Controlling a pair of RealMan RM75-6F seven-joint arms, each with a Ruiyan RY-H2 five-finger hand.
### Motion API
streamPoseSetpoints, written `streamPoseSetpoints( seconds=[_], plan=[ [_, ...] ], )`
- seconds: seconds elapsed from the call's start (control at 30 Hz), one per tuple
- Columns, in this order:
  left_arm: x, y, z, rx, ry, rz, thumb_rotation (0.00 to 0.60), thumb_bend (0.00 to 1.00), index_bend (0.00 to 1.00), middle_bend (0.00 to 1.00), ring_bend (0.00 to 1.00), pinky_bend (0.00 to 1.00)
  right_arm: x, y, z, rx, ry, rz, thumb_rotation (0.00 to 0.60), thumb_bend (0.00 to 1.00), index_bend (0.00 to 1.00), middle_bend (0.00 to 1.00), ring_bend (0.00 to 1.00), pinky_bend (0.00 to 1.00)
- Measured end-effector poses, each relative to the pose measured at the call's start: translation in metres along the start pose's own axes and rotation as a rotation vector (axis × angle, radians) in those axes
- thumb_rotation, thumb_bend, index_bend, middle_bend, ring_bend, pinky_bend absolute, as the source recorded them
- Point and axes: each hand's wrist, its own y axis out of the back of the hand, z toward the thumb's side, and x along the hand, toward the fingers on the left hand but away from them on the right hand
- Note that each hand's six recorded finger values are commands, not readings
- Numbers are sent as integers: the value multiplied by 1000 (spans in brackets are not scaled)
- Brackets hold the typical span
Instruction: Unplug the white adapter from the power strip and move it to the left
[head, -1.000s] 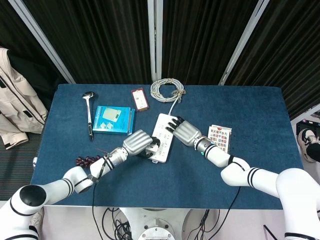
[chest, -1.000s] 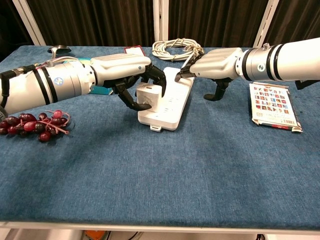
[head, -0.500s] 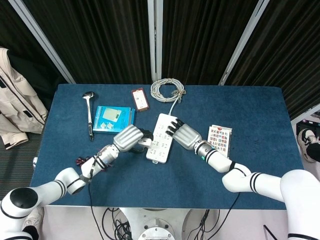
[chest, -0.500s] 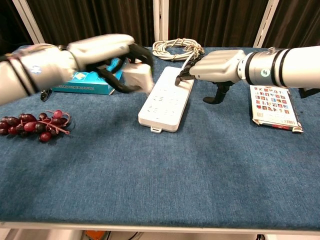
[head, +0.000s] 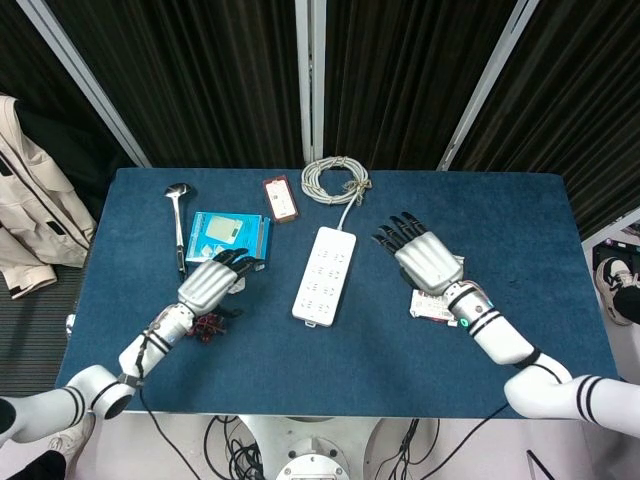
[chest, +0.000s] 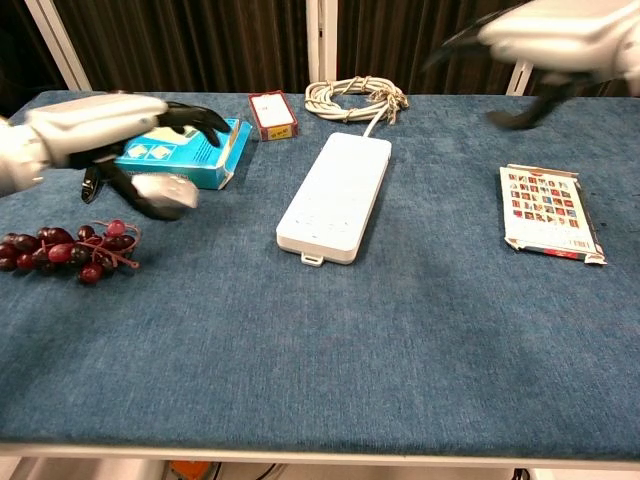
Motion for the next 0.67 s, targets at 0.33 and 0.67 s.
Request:
streamPoseSetpoints(
  seconds=[0.33,0.67],
  plan=[
    [-127,64,-83,56,351,234,600,91,111,152,51,115,135,-8,-90,-111,-356,-112,600,362,0,35,0,0],
    [-264,72,-91,121,665,290,600,91,111,152,51,97,241,-37,-99,-230,-503,-208,600,362,0,13,0,0]
  ],
)
